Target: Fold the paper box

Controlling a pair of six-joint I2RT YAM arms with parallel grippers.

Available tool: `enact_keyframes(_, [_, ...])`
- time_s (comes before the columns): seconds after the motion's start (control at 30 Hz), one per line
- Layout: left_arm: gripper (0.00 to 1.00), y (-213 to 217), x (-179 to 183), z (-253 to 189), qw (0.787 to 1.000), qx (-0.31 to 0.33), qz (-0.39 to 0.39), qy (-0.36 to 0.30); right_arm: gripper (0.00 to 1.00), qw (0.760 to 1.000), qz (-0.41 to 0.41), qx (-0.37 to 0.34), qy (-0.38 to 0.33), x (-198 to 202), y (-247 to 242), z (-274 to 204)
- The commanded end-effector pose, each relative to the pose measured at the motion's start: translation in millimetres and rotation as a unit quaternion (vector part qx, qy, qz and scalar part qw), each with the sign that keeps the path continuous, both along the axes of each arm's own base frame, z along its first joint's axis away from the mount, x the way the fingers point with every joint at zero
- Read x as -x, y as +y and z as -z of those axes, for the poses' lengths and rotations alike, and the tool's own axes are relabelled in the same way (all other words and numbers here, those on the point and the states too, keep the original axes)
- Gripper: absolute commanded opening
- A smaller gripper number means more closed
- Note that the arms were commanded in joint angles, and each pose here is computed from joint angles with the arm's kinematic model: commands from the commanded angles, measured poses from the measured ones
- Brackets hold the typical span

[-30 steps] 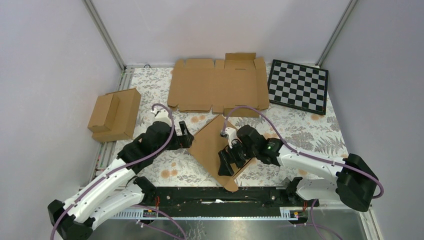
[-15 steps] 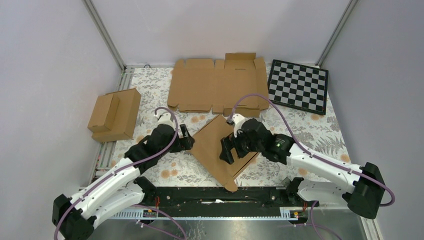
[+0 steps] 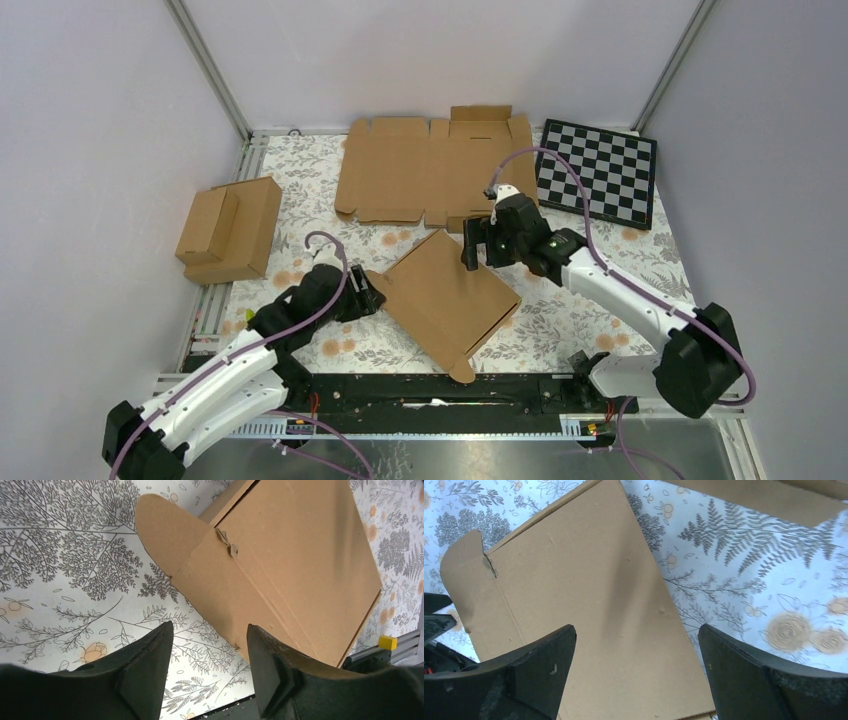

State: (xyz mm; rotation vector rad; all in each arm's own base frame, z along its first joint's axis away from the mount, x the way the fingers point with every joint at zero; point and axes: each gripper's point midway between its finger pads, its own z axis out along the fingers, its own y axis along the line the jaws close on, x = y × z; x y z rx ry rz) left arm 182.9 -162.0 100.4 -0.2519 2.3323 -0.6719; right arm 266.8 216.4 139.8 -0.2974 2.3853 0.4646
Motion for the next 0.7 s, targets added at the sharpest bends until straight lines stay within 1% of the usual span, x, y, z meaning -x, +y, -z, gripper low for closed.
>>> enact_keyframes(0.0, [0.59,-13,-3,-6,0.999,0.044,0.003,-0.003,1.0,0.999,-0.016,-0.028,0.041,-5,15,20])
enact_keyframes(0.13, [0.53,-15,-2,8,0.999,0.045,0.003,0.01,1.0,0.996,-0.031,-0.024,0.074,1,18,44])
enact_keyframes(0.3, [0.4,-17,-2,26,0.998,0.055,-0.002,0.018,1.0,0.993,-0.051,-0.034,0.105,15,22,58])
enact_keyframes(0.47, [0.37,-16,2,50,0.998,0.045,-0.003,0.04,0.99,0.992,-0.052,-0.028,0.109,24,15,64])
enact_keyframes(0.53, [0.36,-18,2,57,0.998,0.046,-0.001,0.045,1.0,0.991,-0.056,-0.037,0.118,29,17,67])
enact_keyframes(0.67, [0.35,-30,-11,51,0.997,0.066,0.004,0.028,1.0,0.987,-0.072,-0.056,0.134,37,24,71])
